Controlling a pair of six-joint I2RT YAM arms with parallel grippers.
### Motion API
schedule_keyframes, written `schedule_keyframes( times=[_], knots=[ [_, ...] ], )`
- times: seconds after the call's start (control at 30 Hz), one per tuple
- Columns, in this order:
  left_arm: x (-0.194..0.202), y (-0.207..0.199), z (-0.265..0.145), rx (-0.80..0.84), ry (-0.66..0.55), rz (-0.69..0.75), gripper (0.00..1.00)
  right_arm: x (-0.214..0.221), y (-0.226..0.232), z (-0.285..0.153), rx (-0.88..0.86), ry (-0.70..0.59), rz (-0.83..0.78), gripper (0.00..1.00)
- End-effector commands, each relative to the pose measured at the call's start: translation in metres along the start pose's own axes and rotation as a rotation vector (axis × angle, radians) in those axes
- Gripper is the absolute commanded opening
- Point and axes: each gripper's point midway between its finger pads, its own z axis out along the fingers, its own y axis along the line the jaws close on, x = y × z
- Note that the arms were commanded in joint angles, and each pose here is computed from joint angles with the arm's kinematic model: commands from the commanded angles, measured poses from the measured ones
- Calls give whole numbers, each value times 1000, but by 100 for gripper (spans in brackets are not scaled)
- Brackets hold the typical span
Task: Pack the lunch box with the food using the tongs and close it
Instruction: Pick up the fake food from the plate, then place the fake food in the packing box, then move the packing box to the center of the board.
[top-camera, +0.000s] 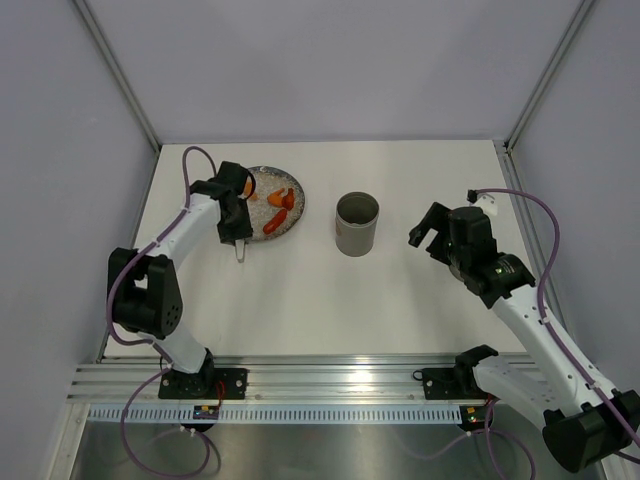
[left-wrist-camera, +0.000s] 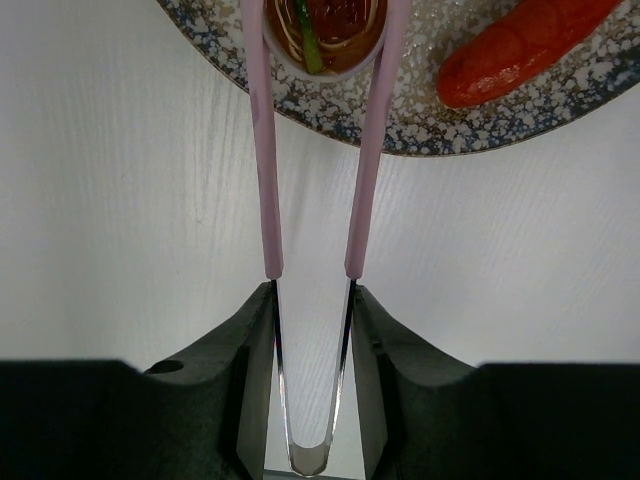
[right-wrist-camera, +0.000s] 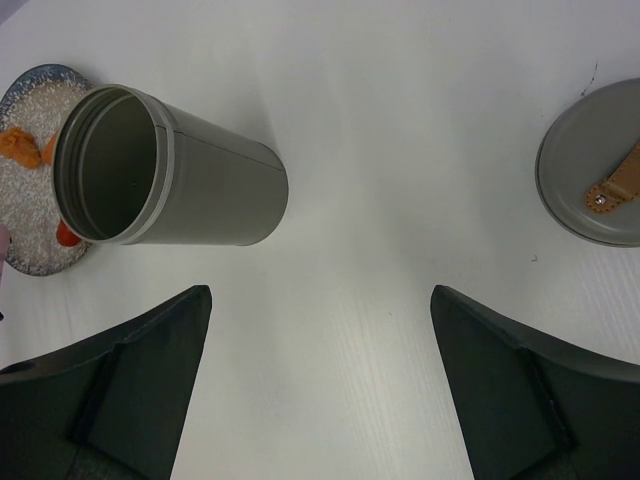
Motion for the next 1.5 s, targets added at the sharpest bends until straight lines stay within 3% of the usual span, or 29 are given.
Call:
schedule_keyframes(
  times=[0.0,0.37,0.87,1.23,1.47],
  knots=[
    [-15,-14,-27,84,-80,35,0,-6,10,1,-30,-19,14,99],
    [-10,-54,-96,153,-146,241,0,-13,13,3,-25,-25,-3,100],
    [19,-178,-175,473,-185,459,0,-11,12,3,-24,-20,-1,100],
    [32,-227,-171,551,-127,538,0,17,18,57,14,99,-32,100],
    [34,-232,-152,513,-77,563,0,15,33,86,-18,83,92,98]
  ],
)
